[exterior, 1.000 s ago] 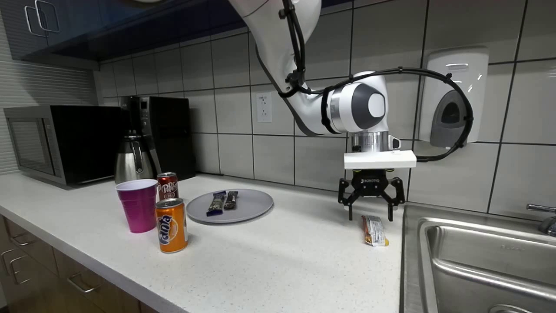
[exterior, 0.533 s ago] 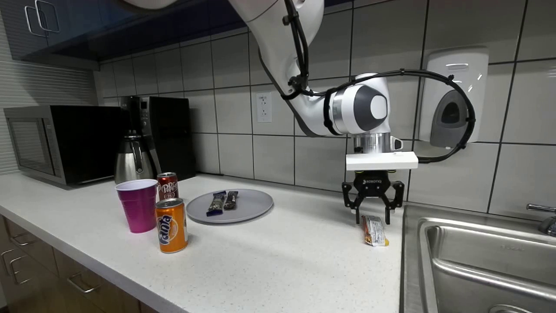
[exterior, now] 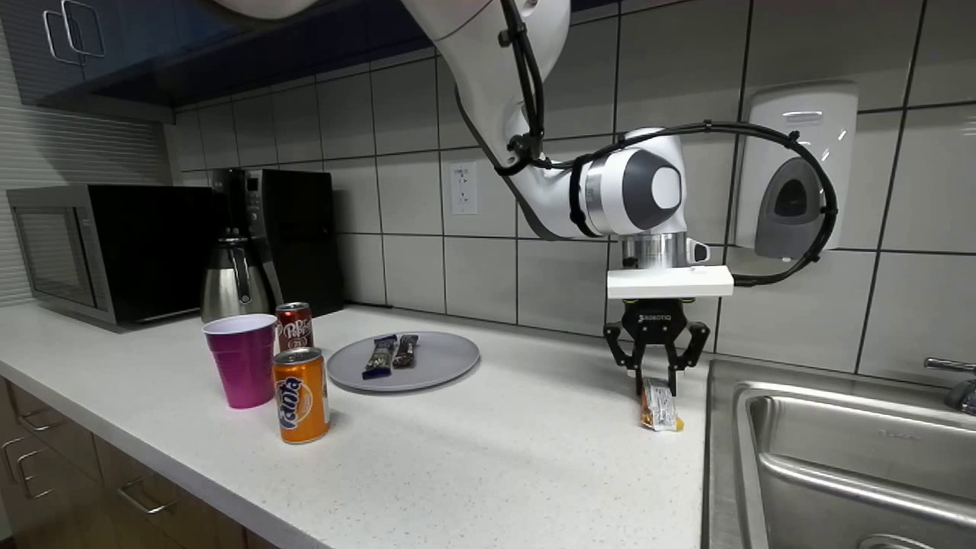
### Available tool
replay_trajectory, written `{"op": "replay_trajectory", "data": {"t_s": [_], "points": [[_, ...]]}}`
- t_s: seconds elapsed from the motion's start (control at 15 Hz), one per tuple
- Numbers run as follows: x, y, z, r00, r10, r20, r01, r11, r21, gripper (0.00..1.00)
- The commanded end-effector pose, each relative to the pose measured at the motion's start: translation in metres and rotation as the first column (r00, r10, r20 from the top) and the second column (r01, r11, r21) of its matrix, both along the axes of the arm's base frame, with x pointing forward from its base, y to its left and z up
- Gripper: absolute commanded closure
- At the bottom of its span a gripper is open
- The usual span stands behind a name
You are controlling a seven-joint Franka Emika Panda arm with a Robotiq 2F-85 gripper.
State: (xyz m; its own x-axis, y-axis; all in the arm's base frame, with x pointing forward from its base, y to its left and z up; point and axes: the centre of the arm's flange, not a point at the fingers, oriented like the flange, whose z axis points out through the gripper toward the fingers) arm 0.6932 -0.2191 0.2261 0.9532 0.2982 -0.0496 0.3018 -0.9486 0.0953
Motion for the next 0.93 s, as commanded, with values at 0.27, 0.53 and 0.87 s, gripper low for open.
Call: {"op": "replay_trajectory", "data": {"t_s": [0.27,0.53,0.87], "points": [[0.003,0.020,0.017,1.000,-0.014,0.024,0.014,1.000,-0.007,0.82],[0.007,0.043,0.023,0.999,-0.013,0.035,0.014,1.000,-0.013,0.82],[0.015,0.081,0.030,0.999,-0.007,0.044,0.008,1.000,-0.025,0.82]]}}
